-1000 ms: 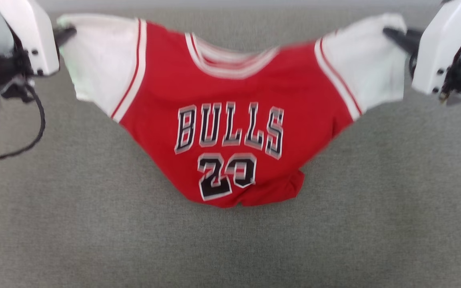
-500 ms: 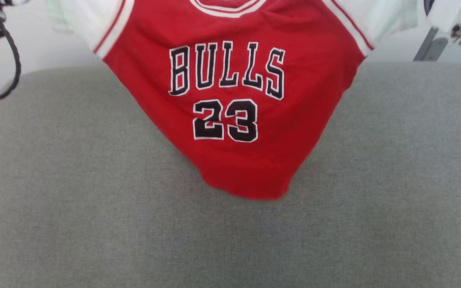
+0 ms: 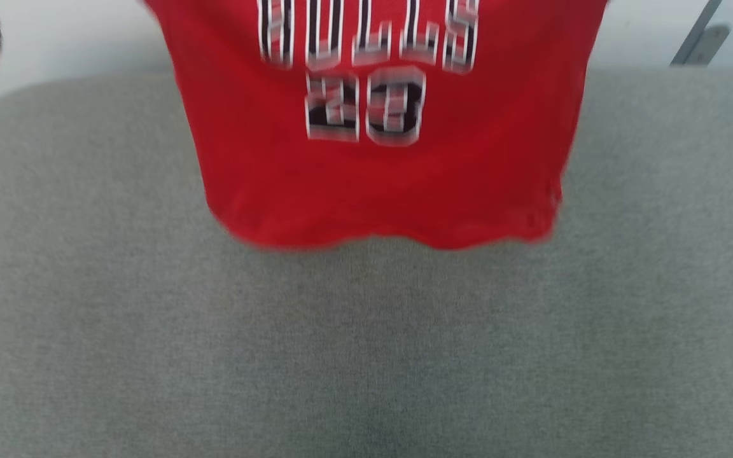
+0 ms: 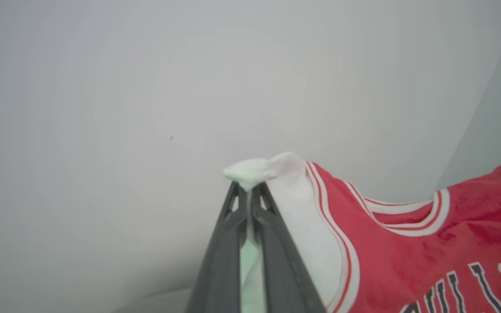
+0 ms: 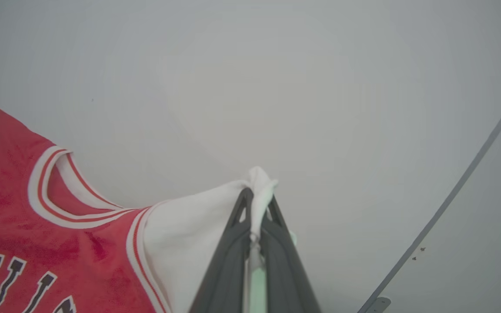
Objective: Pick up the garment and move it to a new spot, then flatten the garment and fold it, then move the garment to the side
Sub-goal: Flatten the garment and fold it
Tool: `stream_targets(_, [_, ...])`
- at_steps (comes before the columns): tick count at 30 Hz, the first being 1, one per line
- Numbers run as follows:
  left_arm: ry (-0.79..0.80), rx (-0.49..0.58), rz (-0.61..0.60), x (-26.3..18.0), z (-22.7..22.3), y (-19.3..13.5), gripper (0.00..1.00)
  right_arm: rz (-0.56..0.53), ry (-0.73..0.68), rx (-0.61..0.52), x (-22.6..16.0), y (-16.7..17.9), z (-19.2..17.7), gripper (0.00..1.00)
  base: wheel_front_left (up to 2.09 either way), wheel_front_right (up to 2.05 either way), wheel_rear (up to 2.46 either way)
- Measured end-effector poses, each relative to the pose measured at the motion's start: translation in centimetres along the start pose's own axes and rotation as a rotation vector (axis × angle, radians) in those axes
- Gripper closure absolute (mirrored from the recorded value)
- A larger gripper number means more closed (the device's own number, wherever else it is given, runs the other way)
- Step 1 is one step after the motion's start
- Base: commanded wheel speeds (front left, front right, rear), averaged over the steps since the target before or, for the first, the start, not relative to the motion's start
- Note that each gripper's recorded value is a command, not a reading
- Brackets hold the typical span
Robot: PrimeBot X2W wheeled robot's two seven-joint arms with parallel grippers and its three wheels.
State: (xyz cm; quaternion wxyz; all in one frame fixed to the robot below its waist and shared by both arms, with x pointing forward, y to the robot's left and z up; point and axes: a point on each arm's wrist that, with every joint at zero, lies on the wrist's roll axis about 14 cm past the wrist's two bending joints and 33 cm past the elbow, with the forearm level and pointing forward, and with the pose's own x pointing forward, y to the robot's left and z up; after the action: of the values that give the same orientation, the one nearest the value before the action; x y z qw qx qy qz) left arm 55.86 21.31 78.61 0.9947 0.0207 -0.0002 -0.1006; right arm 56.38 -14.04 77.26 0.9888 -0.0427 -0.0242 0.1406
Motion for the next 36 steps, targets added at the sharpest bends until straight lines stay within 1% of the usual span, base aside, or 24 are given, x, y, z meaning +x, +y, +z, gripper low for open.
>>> stream_targets(2, [-0.082,0.016,0.006,1.5,0.9,0.1,1.0,-0.036,-0.069,-0.039,1.7,-0.7,0.4,1.0,0.0,0.0,0.0])
stream_targets(5, [-0.188,0.079,0.031,3.6,1.9,0.4,1.0,-0.103,-0.199,-0.097,3.7,-2.4,1.6,1.0,0.0,0.0,0.0])
stream_targets(6, [-0.237,0.091,0.036,4.2,2.4,0.4,1.0,-0.122,-0.227,-0.128,4.4,-2.9,1.7,1.0,0.0,0.0,0.0])
stream_targets(8, [-0.345,0.119,0.051,5.2,3.9,0.6,1.0,-0.15,-0.3,-0.146,5.5,-3.6,1.9,1.0,0.0,0.0,0.0])
stream_targets(10, [-0.479,0.168,0.055,5.5,5.7,0.4,1.0,-0.172,-0.37,-0.195,6.3,-4.0,2.4,1.0,0.0,0.0,0.0])
stream_targets(11, [-0.519,0.173,0.055,5.8,6.0,0.4,1.0,-0.181,-0.403,-0.213,6.6,-4.1,2.6,1.0,0.0,0.0,0.0])
stream_targets(13, [-0.621,0.216,0.048,5.9,6.3,0.1,1.0,-0.186,-0.462,-0.281,7.2,-4.0,3.0,1.0,0.0,0.0,0.0])
stream_targets(14, [-0.621,0.203,0.043,6.3,5.8,0.1,1.0,-0.183,-0.472,-0.297,7.7,-3.7,2.6,1.0,0.0,0.0,0.0])
stream_targets(16, [-0.586,0.211,0.038,7.1,3.8,0.3,1.0,-0.164,-0.433,-0.307,8.9,-2.9,0.5,1.0,0.0,0.0,0.0])
stream_targets(17, [-0.549,0.211,0.039,7.4,2.2,0.5,1.0,-0.153,-0.404,-0.299,9.4,-2.6,-0.8,1.0,0.0,0.0,0.0])
stream_targets(18, [-0.46,0.227,0.042,7.9,-1.5,1.2,1.0,-0.127,-0.334,-0.287,10.3,-1.7,-3.8,1.0,0.0,0.0,0.0])
stream_targets(19, [-0.46,0.227,0.042,7.9,-1.5,1.2,1.0,-0.127,-0.334,-0.287,10.3,-1.7,-3.8,1.0,0.0,0.0,0.0])
stream_targets(21, [-0.372,0.23,0.047,8.0,-5.3,1.7,1.0,-0.095,-0.252,-0.27,10.8,-0.6,-7.4,1.0,0.0,0.0,0.0])
stream_targets(22, [-0.327,0.239,0.045,7.9,-7.1,1.8,1.0,-0.078,-0.196,-0.249,10.8,-0.1,-9.4,1.0,0.0,0.0,0.0])
stream_targets(25, [-0.172,0.219,0.03,7.3,-13.4,1.5,1.0,-0.043,-0.041,-0.166,10.3,1.4,-15.3,1.0,0.0,0.0,0.0])
stream_targets(27, [-0.03,0.158,0.044,6.5,-17.8,1.8,1.0,-0.027,0.046,-0.092,9.6,2.5,-18.4,1.0,0.0,0.0,0.0])
stream_targets(28, [0.02,0.146,0.042,6.0,-19.4,1.7,1.0,-0.016,0.089,-0.075,9.2,3.0,-19.7,1.0,0.0,0.0,0.0])
stream_targets(29, [0.052,0.105,0.048,5.6,-20.4,1.8,1.0,-0.004,0.116,-0.073,8.8,3.5,-20.7,1.0,0.0,0.0,0.0])
stream_targets(30, [0.104,0.084,0.054,5.1,-21.6,2.0,1.0,0.002,0.143,-0.039,8.4,4.0,-21.6,1.0,0.0,0.0,0.0])
stream_targets(31, [0.152,0.084,0.051,4.5,-22.8,2.0,1.0,0.004,0.173,-0.007,8.0,4.3,-22.5,1.0,0.0,0.0,0.0])
stream_targets(32, [0.191,0.06,0.049,3.9,-23.8,1.9,1.0,0.017,0.195,-0.013,7.6,4.8,-23.3,1.0,0.0,0.0,0.0])
stream_targets(33, [0.234,0.031,0.041,3.3,-25.0,1.6,1.0,0.027,0.219,-0.011,7.1,5.2,-24.0,1.0,0.0,0.0,0.0])
stream_targets(34, [0.275,0.011,0.029,2.7,-26.0,1.2,1.0,0.029,0.243,0.021,6.6,5.5,-24.6,1.0,0.0,0.0,0.0])
stream_targets(36, [0.339,0.014,-0.009,1.5,-27.5,0.4,1.0,0.046,0.271,0.033,5.7,6.1,-25.6,1.0,0.0,0.0,0.0])
